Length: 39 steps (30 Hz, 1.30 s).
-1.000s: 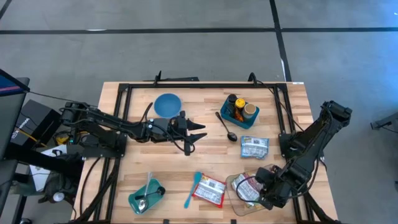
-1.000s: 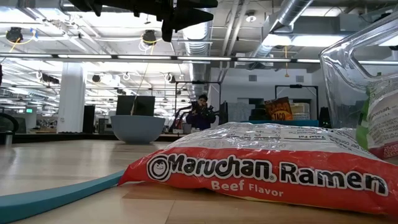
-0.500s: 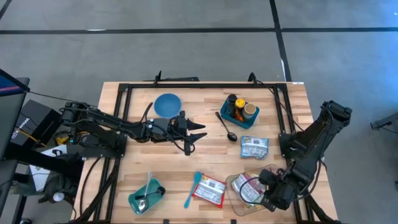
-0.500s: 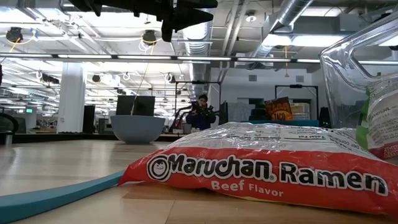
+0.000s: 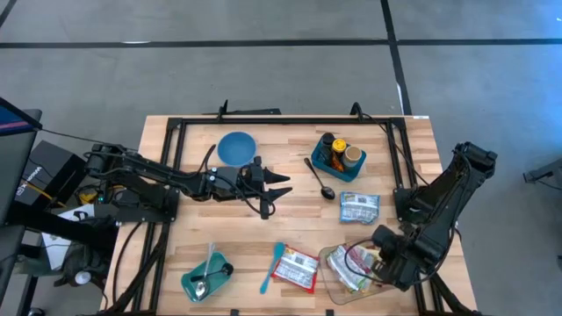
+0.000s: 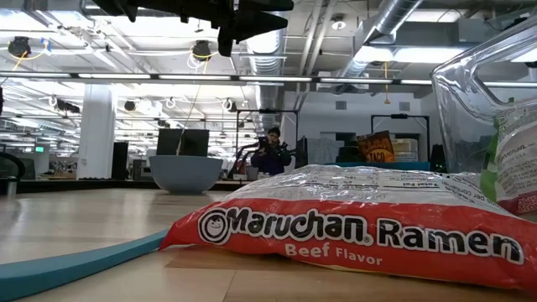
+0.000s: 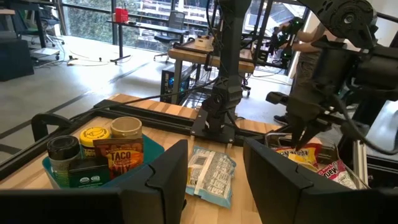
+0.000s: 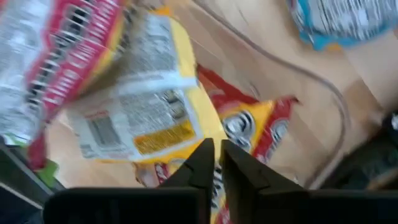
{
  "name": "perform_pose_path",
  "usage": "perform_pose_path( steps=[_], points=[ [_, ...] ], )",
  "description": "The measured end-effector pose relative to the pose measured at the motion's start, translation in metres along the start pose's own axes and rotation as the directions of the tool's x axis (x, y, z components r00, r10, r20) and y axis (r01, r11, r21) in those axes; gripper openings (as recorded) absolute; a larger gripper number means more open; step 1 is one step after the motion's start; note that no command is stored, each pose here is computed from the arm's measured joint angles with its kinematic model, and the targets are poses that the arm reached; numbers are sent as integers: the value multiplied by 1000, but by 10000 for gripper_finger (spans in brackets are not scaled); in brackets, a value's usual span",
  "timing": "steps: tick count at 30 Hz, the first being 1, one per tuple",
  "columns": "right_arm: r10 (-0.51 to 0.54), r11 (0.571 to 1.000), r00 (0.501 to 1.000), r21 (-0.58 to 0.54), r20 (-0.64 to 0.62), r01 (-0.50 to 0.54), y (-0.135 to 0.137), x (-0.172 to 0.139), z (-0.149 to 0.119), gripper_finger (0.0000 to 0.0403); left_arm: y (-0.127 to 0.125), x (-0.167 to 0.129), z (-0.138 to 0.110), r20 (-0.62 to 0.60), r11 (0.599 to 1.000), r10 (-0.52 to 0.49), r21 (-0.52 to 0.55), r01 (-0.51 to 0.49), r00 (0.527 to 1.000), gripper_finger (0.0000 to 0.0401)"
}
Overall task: Pick & Place Food Item
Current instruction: Put the pink green noodle pack into the transparent bin
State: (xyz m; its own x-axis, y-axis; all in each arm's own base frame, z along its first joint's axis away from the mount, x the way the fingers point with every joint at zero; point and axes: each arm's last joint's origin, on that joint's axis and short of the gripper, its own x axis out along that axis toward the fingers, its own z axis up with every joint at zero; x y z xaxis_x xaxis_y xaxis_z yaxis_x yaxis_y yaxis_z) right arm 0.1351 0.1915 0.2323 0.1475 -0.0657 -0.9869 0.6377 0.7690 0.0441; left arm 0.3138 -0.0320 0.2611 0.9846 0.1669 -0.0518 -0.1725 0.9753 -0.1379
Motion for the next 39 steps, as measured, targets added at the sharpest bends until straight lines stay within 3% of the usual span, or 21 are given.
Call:
perform_pose_path(
  steps=[4,8,16,29,39],
  points=[
    [53,997,997,-60,60,-50,5,-1,2,3,0,0,0,0,1000,-1,0,1,1000,149],
    [124,988,985,-110,121,-111,13,-11,4,7,0,0,0,0,1000,0,0,0,1000,149],
    [312,930,932,-260,185,-260,34,-23,8,2,0,0,0,0,1000,-1,0,1,1000,149],
    [221,953,968,-236,117,-189,44,-1,6,1,0,0,-1,-12,1000,-2,3,2,1000,149],
    [262,940,961,-250,90,-233,51,2,4,0,0,0,-1,-11,1000,3,3,-3,1000,149]
  ],
)
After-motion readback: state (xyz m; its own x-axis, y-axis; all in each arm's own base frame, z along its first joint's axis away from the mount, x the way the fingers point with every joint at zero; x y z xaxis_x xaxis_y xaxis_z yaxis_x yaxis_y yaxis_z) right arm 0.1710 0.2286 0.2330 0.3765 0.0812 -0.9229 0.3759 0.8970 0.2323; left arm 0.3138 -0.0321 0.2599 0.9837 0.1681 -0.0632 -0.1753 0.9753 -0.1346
